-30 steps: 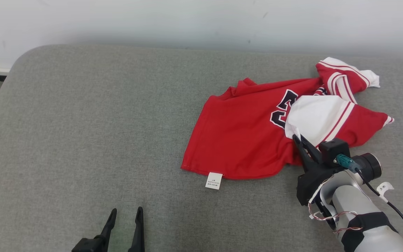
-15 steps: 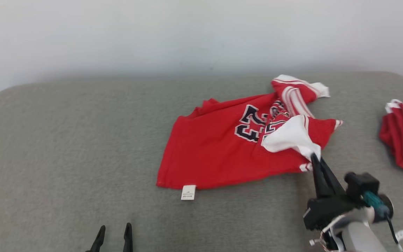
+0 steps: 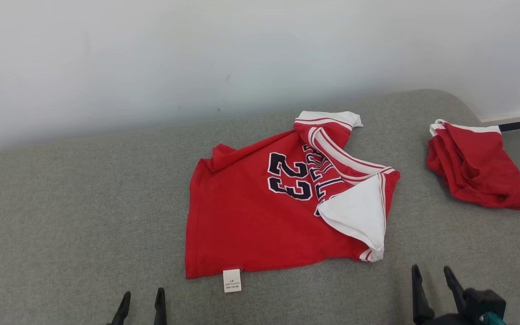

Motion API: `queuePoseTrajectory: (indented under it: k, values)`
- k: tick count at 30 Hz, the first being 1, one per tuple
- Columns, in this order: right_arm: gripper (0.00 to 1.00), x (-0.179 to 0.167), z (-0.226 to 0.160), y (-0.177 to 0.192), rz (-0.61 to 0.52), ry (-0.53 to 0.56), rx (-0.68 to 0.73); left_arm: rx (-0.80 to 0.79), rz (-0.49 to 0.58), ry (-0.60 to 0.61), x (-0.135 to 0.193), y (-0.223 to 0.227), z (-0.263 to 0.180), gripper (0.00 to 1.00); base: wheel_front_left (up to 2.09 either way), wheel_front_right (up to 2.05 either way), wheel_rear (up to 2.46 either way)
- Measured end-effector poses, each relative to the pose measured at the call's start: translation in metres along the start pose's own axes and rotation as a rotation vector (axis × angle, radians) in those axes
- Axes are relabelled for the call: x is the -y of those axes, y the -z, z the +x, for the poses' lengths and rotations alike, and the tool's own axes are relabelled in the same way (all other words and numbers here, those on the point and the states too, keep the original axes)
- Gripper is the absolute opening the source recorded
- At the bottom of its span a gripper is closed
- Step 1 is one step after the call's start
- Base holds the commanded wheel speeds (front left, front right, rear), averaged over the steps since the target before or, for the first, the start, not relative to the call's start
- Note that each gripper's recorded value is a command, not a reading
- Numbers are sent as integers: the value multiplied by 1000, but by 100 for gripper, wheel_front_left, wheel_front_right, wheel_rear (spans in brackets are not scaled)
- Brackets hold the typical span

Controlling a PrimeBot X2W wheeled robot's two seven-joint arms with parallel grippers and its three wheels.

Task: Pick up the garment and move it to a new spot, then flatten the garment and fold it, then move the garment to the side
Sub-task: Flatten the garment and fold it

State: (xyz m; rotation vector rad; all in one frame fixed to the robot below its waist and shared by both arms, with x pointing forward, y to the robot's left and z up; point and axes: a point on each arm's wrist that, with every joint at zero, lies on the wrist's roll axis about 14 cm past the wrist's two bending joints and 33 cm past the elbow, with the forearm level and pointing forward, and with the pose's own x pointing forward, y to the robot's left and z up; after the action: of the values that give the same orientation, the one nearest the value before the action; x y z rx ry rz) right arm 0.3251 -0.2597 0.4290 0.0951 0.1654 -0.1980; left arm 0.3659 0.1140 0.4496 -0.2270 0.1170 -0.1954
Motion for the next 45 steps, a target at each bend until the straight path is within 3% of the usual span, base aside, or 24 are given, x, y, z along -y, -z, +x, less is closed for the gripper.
queuePoseTrajectory:
  k: [12,21,32,33,34,35,36,42,45]
  values:
    - [100,-51,32,-67,-60,-144,187,-5,-5,-1,0,2,1,100,0,0,0]
    - [100,-62,48,-59,-58,-172,158,-52,-41,80,24,13,33,100,0,0,0]
    - [100,-40,63,-53,-82,-119,133,-210,-60,95,34,60,64,100,0,0,0]
    - [100,-37,63,-52,-84,-112,129,-224,-61,94,34,64,65,95,0,0,0]
    - [100,-35,63,-51,-85,-105,127,-237,-60,97,35,69,65,49,0,0,0]
    - [100,-33,63,-50,-87,-100,125,-242,-63,98,36,70,67,35,0,0,0]
    - [100,-32,63,-49,-88,-97,122,-244,-64,97,36,71,69,0,0,0,0]
    - [100,-30,64,-49,-87,-92,122,-220,-66,27,21,64,73,0,0,0,0]
    - [100,-36,65,-50,-83,-107,126,-186,-45,-55,-3,54,70,0,0,0,0]
